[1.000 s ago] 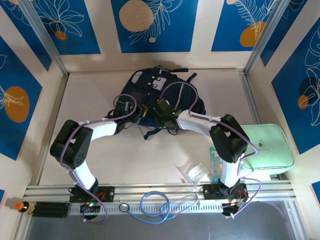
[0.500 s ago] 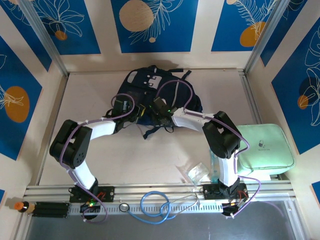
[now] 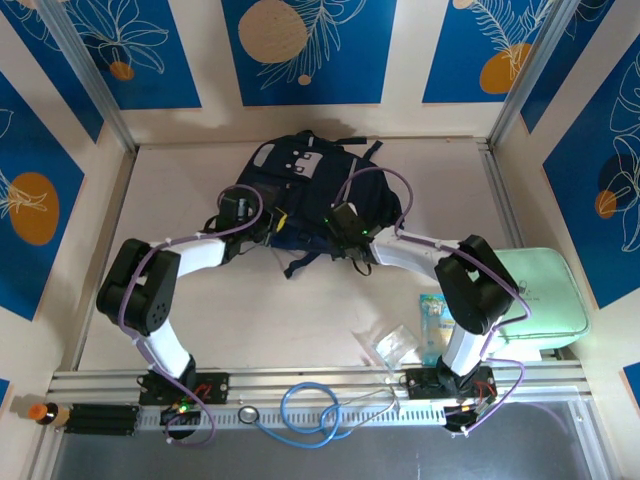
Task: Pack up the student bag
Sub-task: Zip the student bag at the top-center of the table.
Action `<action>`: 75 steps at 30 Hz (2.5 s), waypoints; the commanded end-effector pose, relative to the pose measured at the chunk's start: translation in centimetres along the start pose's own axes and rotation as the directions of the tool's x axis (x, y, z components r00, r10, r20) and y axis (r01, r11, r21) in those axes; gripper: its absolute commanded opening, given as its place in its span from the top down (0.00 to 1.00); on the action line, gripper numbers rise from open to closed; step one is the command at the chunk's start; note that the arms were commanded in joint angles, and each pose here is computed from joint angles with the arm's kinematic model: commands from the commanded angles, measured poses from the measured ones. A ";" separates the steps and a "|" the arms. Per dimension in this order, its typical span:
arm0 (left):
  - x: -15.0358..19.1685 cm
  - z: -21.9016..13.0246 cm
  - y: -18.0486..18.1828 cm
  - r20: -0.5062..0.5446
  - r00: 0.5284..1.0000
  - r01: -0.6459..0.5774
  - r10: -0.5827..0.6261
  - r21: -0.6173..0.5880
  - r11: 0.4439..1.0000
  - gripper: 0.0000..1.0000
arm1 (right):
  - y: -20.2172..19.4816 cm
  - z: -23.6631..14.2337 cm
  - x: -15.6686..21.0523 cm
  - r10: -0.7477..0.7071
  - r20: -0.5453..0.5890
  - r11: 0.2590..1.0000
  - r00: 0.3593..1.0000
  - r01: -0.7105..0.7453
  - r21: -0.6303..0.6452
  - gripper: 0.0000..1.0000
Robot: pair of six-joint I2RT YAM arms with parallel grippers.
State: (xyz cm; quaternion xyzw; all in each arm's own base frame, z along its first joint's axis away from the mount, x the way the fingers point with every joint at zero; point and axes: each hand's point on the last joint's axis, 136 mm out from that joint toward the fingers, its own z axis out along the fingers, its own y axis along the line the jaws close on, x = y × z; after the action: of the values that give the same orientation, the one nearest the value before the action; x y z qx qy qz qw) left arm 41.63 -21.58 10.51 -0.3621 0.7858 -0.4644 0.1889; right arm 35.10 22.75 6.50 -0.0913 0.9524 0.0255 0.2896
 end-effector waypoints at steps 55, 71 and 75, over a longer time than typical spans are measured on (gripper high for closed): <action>-0.7 -4.2 0.8 0.061 0.998 -0.035 0.027 0.128 0.991 0.81 | 17.7 -5.6 -2.2 -0.134 0.035 0.810 0.990 0.130 -0.572 1.00; -1.1 -4.6 1.6 0.074 0.994 -0.082 0.079 0.044 0.996 1.00 | 2.5 -2.0 -1.1 -0.122 0.030 0.986 0.992 0.125 -0.114 1.00; -1.0 -4.8 1.6 0.069 0.994 -0.089 0.087 0.031 0.996 1.00 | 0.9 -1.3 -2.8 -0.075 0.035 0.991 0.997 0.078 -0.106 0.99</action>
State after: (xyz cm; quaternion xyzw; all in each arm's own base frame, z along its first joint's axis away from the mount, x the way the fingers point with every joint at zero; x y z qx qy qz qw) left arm 37.95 -17.73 9.67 -0.3532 0.7869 -0.4565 0.2183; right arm 35.19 26.69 8.78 -0.1599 0.9361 0.1058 0.2949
